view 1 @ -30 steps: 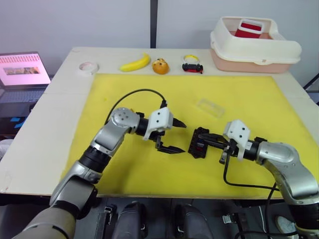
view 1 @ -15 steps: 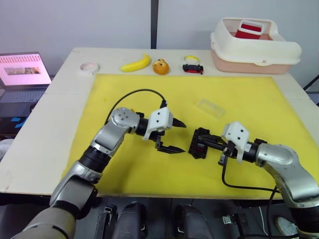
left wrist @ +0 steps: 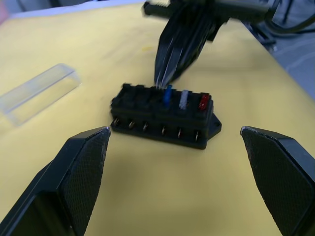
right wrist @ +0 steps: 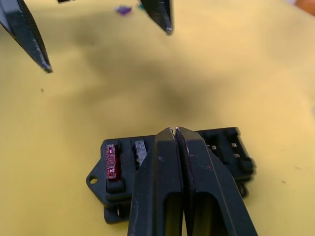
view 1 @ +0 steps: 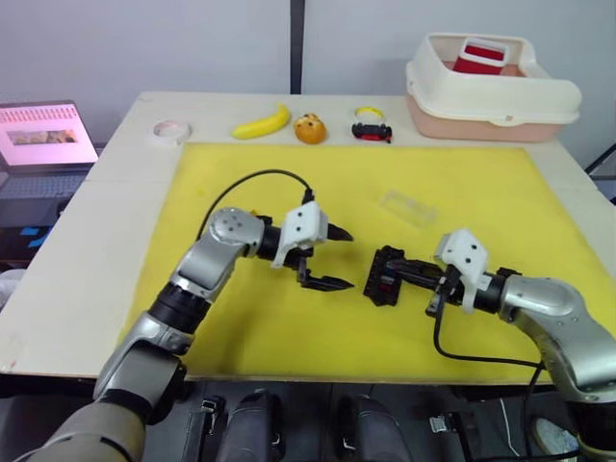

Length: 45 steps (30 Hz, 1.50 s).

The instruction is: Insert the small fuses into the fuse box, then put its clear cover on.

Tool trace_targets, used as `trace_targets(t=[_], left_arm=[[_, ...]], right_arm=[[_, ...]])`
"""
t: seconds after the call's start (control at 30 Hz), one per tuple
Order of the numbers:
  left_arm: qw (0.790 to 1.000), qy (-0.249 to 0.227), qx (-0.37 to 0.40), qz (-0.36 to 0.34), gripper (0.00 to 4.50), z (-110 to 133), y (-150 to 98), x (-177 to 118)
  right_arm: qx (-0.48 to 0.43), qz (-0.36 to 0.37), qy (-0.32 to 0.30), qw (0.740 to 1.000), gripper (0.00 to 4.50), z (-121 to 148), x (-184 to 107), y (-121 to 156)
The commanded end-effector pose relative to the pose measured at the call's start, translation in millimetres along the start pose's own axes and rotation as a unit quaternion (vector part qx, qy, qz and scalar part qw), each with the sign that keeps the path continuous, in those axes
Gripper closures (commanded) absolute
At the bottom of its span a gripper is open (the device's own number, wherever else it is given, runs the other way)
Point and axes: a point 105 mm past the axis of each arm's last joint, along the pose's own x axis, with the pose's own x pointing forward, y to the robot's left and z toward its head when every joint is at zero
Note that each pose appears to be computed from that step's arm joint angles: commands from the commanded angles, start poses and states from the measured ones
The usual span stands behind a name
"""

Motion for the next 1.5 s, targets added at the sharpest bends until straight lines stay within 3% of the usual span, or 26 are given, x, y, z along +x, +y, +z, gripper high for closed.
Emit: trace_targets(t=[0.03, 0.07, 0.17, 0.33, 0.4, 0.53, 0.73, 0.93, 1.0, 1.1, 1.23, 1.37, 1.5], left_arm=[[0.997, -0.034, -0.052, 0.055, 0.0, 11, 5, -35], [0.994, -0.034, -0.074, 0.077, 0.0, 7, 5, -47], [0.982, -0.029, -0.132, 0.134, 0.0, -2, 4, -78], [0.936, 0.007, -0.22, 0.276, 0.0, -35, -7, -162], [0.925, 0.022, -0.232, 0.301, 0.0, -42, -14, -178], [0.884, 0.04, -0.28, 0.373, 0.0, -58, -30, -224], [0.867, 0.014, -0.31, 0.39, 0.0, -51, -27, -230], [0.875, -0.037, -0.372, 0.309, 0.0, -34, -14, -195], [0.859, -0.049, -0.408, 0.304, 0.0, -34, -5, -190], [0.82, -0.054, -0.502, 0.27, 0.0, -40, 8, -172], [0.794, -0.061, -0.565, 0.218, 0.0, -42, 12, -151], [0.758, -0.08, -0.615, 0.203, 0.0, -48, 24, -139], [0.737, -0.097, -0.638, 0.203, 0.0, -52, 34, -130]], right_arm=[[-0.01, -0.035, -0.027, 0.999, 4.42, 35, -31, -20], [-0.008, -0.049, -0.015, 0.999, 4.42, 34, -41, -28], [0.004, -0.082, 0.02, 0.996, 3.58, 26, -69, -46], [0.054, -0.168, 0.104, 0.979, 1.01, -10, -129, -79], [0.055, -0.181, 0.12, 0.974, 0.09, -18, -141, -83], [0.065, -0.214, 0.126, 0.966, 0.03, -26, -157, -90], [0.065, -0.193, 0.102, 0.974, 0.03, -18, -141, -84], [0.076, -0.104, 0.04, 0.991, 0.03, 12, -88, -55], [0.085, -0.077, 0.022, 0.993, 0.03, 21, -74, -44], [0.099, 0.018, -0.015, 0.995, 0.03, 41, -42, -9], [0.113, 0.101, -0.044, 0.987, 0.03, 58, -18, 23], [0.117, 0.13, -0.058, 0.983, 0.03, 63, 3, 39], [0.121, 0.134, -0.061, 0.982, 0.03, 61, 12, 44]])
